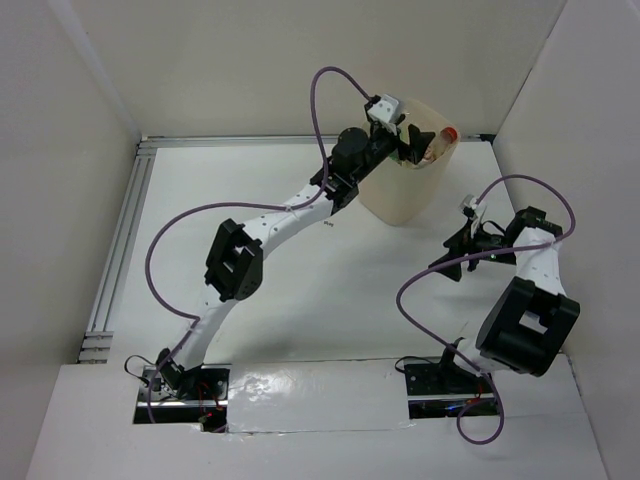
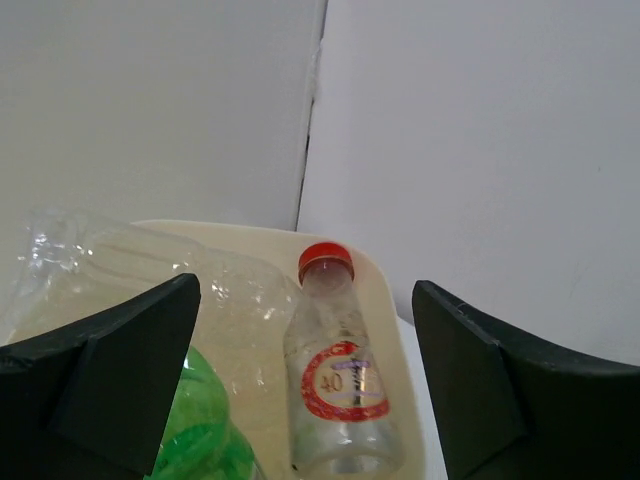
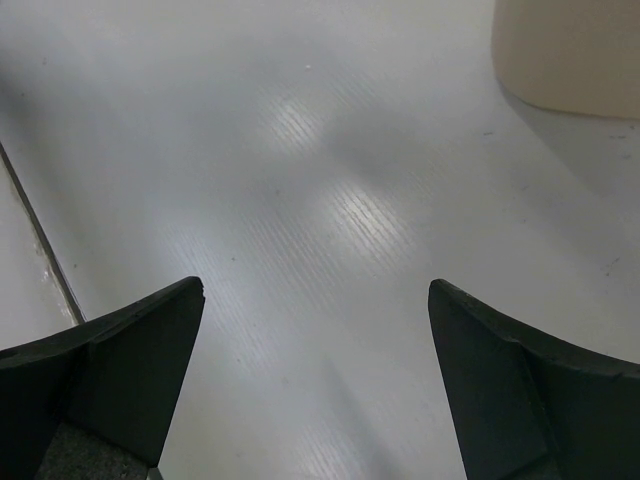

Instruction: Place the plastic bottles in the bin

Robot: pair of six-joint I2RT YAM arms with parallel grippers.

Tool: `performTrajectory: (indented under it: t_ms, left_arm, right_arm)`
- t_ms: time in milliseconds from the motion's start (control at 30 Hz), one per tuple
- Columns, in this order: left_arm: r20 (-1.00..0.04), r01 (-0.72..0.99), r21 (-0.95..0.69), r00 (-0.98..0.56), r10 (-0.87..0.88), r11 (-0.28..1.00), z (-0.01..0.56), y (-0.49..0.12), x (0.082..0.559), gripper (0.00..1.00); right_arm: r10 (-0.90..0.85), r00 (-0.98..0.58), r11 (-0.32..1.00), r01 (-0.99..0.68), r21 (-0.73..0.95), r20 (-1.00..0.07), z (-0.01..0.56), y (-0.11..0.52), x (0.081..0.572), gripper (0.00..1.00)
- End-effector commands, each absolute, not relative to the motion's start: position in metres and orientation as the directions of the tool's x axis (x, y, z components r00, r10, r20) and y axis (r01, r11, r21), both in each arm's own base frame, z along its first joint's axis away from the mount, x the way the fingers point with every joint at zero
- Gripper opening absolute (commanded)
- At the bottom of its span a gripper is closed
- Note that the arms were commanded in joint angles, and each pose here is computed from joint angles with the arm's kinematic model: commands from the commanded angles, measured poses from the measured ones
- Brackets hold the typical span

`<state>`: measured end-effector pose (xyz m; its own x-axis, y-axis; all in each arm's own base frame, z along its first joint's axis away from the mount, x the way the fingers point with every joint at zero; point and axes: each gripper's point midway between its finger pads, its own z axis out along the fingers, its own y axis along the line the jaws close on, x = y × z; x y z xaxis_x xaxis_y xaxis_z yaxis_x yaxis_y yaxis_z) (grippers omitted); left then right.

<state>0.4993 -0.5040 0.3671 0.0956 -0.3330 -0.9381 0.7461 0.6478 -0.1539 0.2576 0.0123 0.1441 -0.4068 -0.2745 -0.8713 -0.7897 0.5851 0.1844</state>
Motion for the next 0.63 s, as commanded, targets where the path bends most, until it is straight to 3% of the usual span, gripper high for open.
performTrajectory:
  t_ms: [0, 33, 67, 100, 133, 167, 267, 467, 600]
  left_arm:
    - [-0.856, 0.778, -0.070, 0.275, -0.437, 0.625, 0.514, -0.464, 0.421, 1.00]
    - [-0.858, 0.784, -0.065, 0.273, -0.435, 0.618, 0.520, -0.453, 0.409, 1.00]
    - [-0.906, 0.779, -0.073, 0.209, -0.368, 0.623, 0.472, -0.451, 0.407, 1.00]
    - [-0.914, 0.788, -0.078, 0.188, -0.360, 0.610, 0.467, -0.437, 0.396, 1.00]
    - [-0.890, 0.800, -0.095, 0.198, -0.410, 0.593, 0.501, -0.395, 0.372, 1.00]
    - [-0.938, 0.789, -0.135, 0.093, -0.334, 0.600, 0.439, -0.383, 0.373, 1.00]
    - [-0.955, 0.700, -0.253, -0.070, -0.289, 0.668, 0.372, -0.293, 0.358, 1.00]
    - [-0.937, 0.433, -0.300, -0.303, -0.176, 0.850, 0.222, -0.155, 0.324, 1.00]
    - [-0.913, 0.338, -0.353, -0.326, -0.244, 0.872, 0.188, -0.111, 0.308, 1.00]
  right_arm:
    - [-0.273, -0.441, 0.639, -0.747, 0.181, -0.855, 0.150, 0.005, 0.264, 1.00]
    - [-0.240, -0.484, 0.662, -0.716, 0.222, -0.842, 0.149, 0.004, 0.265, 1.00]
    - [-0.231, -0.496, 0.677, -0.700, 0.228, -0.837, 0.151, 0.002, 0.268, 1.00]
    - [-0.229, -0.492, 0.699, -0.684, 0.210, -0.840, 0.153, -0.003, 0.274, 1.00]
    - [-0.175, -0.559, 0.738, -0.620, 0.268, -0.810, 0.152, -0.006, 0.275, 1.00]
    - [-0.159, -0.568, 0.763, -0.590, 0.265, -0.807, 0.157, -0.011, 0.280, 1.00]
    - [-0.081, -0.623, 0.845, -0.457, 0.278, -0.778, 0.162, -0.027, 0.292, 1.00]
    - [-0.023, -0.575, 0.884, -0.394, 0.252, -0.818, 0.177, -0.040, 0.308, 1.00]
    - [0.075, -0.541, 0.923, -0.280, 0.263, -0.838, 0.185, -0.056, 0.325, 1.00]
